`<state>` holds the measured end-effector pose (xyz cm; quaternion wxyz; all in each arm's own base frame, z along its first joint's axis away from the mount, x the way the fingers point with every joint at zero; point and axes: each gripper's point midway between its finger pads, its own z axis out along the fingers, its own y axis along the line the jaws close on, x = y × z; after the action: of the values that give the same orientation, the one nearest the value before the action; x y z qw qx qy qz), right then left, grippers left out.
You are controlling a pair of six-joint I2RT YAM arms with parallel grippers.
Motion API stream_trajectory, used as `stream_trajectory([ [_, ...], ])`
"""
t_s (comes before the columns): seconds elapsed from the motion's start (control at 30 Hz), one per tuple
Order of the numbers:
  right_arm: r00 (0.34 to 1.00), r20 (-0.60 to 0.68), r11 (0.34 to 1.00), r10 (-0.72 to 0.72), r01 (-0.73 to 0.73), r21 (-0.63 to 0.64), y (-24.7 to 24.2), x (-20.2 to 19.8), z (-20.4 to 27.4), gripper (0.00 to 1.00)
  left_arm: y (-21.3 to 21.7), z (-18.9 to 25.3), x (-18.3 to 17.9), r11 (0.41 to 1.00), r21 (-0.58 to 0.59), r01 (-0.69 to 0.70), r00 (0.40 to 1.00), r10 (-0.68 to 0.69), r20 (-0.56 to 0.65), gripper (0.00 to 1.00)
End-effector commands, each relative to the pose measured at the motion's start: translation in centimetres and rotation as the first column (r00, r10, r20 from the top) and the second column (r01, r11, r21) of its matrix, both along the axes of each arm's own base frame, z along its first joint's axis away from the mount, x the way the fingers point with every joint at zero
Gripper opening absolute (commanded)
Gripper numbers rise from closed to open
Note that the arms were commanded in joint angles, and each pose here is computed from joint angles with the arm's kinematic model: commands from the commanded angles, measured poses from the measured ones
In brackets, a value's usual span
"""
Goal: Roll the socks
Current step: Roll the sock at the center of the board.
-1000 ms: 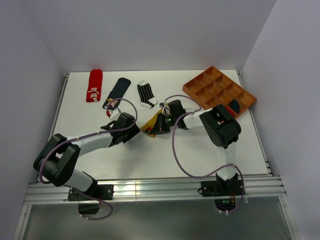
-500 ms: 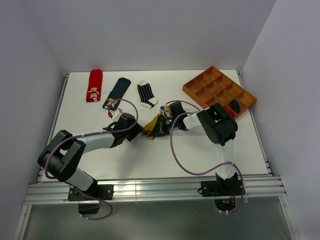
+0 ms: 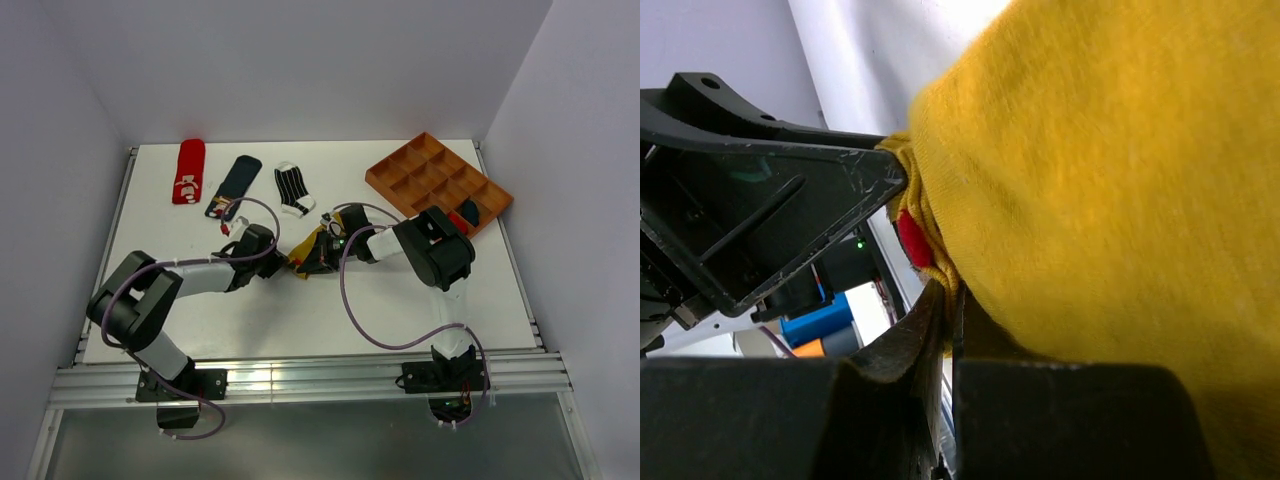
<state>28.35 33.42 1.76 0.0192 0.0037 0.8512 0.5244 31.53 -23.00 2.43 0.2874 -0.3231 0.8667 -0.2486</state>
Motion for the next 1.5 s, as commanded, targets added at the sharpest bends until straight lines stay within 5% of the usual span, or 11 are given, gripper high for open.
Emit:
stream_trajectory([
  [0.0, 0.999, -0.025, 0.997, -0.029, 0.027, -0.075, -1.1, -0.4, -2.4, 0.0, 0.6, -2.5, -1.3, 0.998, 0.054, 0.017, 0.996, -0.012, -0.085, 0.31],
  [0.13, 1.0, 0.007, 0.996, -0.029, 0.029, -0.078, -1.2, -0.2, -2.1, 0.05, 0.7, -3.0, -1.3, 0.997, 0.069, 0.02, 0.995, -0.013, -0.101, 0.21],
  [0.23, 0.995, 0.096, 0.993, 0.006, 0.006, -0.117, -1.6, -0.2, -1.9, 0.24, 0.7, -2.7, -1.0, 0.996, 0.088, 0.029, 0.995, -0.021, -0.096, 0.01],
  [0.4, 0.952, 0.306, 0.974, 0.017, 0.053, -0.221, -2.6, 0.8, 0.1, 0.37, 1.5, -2.4, -0.9, 0.984, 0.171, 0.059, 0.993, -0.041, -0.11, 0.0],
  [0.6, 0.807, 0.581, 0.919, 0.1, 0.149, -0.365, -4.0, 1.5, 3.2, 0.39, 1.3, -1.9, -0.4, 0.968, 0.225, 0.115, 0.989, -0.09, -0.115, 0.0],
  [0.77, 0.617, 0.744, 0.851, 0.256, 0.221, -0.476, -3.2, 1.2, 4.6, 0.42, 1.0, -1.5, 0.0, 0.957, 0.248, 0.151, 0.986, -0.128, -0.108, 0.0],
  [1.0, 0.502, 0.796, 0.841, 0.339, 0.217, -0.495, -0.4, 0.3, 4.6, 0.45, 0.7, -1.1, 0.3, 0.956, 0.243, 0.166, 0.985, -0.149, -0.085, 0.0],
  [1.47, 0.463, 0.819, 0.861, 0.339, 0.199, -0.468, 1.0, 0.2, 4.8, 0.45, 0.5, -1.7, 0.1, 0.955, 0.238, 0.178, 0.983, -0.16, -0.094, 0.0],
])
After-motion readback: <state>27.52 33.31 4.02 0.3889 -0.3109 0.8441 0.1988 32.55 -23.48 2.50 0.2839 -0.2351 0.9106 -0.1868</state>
